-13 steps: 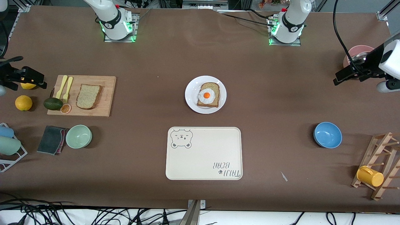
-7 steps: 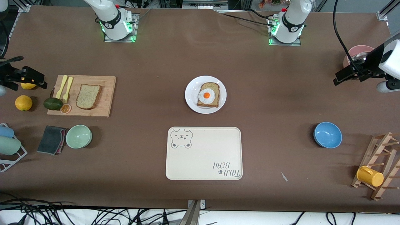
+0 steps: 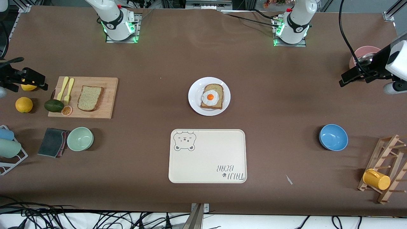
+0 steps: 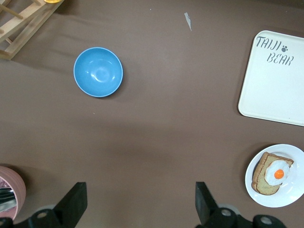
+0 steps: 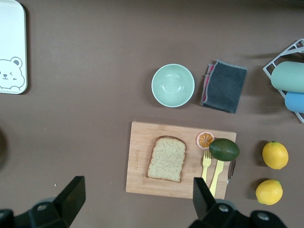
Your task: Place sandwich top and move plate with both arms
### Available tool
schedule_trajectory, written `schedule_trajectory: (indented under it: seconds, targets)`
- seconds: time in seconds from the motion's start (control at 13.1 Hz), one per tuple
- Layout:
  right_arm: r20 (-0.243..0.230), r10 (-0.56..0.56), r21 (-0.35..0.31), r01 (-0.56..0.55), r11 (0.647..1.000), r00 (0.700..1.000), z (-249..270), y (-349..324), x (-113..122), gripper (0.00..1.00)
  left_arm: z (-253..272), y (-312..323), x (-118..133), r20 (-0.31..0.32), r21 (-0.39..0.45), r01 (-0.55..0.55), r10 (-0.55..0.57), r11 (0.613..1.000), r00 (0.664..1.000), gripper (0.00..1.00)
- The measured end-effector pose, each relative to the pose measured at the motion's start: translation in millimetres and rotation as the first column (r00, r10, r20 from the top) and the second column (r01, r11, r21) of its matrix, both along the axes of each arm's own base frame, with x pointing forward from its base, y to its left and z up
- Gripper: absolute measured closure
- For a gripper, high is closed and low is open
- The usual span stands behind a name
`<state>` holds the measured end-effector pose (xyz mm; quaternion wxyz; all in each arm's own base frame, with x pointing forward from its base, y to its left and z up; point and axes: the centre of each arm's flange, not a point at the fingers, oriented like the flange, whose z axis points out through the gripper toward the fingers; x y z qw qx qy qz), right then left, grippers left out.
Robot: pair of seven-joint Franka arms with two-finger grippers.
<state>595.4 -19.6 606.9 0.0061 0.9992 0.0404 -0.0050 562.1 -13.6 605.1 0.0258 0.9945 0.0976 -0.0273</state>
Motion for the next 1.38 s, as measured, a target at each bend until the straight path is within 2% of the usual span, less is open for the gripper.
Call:
schedule_trajectory:
  seconds: [1.38]
  targets:
    - [0.001, -0.012, 0.000, 0.012, 1.000, 1.000, 0.1, 0.1, 0.1, 0.00, 7.8, 0.0, 0.6, 0.016, 0.000, 0.000, 0.000, 1.000, 1.000, 0.00]
